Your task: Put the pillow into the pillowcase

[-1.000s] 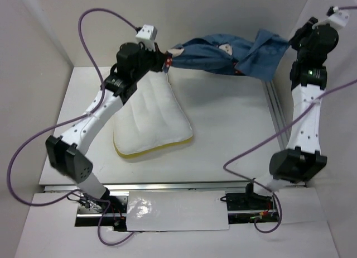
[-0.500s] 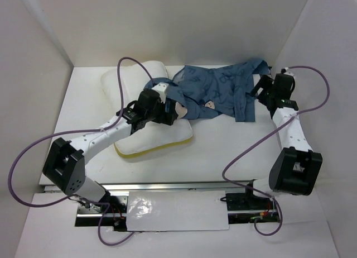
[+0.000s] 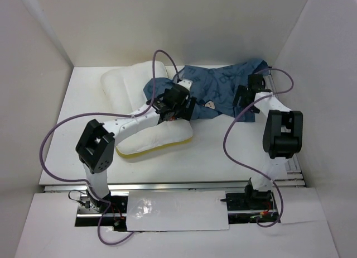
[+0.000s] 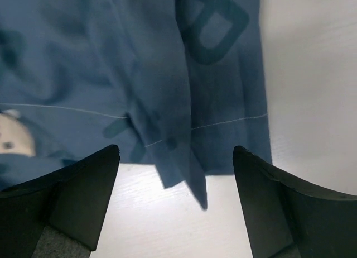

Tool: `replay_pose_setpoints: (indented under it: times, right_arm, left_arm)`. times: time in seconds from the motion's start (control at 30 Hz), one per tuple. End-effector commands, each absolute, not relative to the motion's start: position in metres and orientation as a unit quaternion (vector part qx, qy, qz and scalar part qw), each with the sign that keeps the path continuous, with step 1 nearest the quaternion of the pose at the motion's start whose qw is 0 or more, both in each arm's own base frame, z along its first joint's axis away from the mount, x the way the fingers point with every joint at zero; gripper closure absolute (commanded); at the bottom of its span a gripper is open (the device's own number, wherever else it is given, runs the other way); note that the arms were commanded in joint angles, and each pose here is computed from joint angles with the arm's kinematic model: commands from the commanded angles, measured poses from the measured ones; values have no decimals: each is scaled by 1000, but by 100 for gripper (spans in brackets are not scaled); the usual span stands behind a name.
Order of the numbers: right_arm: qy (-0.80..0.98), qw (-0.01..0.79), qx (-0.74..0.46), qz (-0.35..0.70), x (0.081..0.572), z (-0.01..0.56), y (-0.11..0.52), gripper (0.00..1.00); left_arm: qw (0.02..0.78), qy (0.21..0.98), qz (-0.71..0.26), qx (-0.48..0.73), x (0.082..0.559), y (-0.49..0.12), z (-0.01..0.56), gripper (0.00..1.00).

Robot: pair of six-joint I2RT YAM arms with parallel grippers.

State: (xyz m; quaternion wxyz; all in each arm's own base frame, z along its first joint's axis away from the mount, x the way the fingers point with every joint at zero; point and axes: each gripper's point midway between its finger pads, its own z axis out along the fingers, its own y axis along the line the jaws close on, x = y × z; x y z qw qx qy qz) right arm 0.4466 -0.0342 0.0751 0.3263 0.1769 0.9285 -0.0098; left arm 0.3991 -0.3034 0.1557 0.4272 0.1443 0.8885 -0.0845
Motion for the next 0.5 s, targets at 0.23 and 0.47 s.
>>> replay_pose_setpoints:
  times: [0.23, 0.47]
  right_arm:
    - [943, 271, 172, -90, 463, 32, -55, 88]
    - [897, 397, 184, -60, 485, 143, -60, 100]
  left_arm:
    - [424, 900, -12, 99, 412, -285, 145, 97]
    - [506, 858, -28, 81, 420, -276, 223, 100]
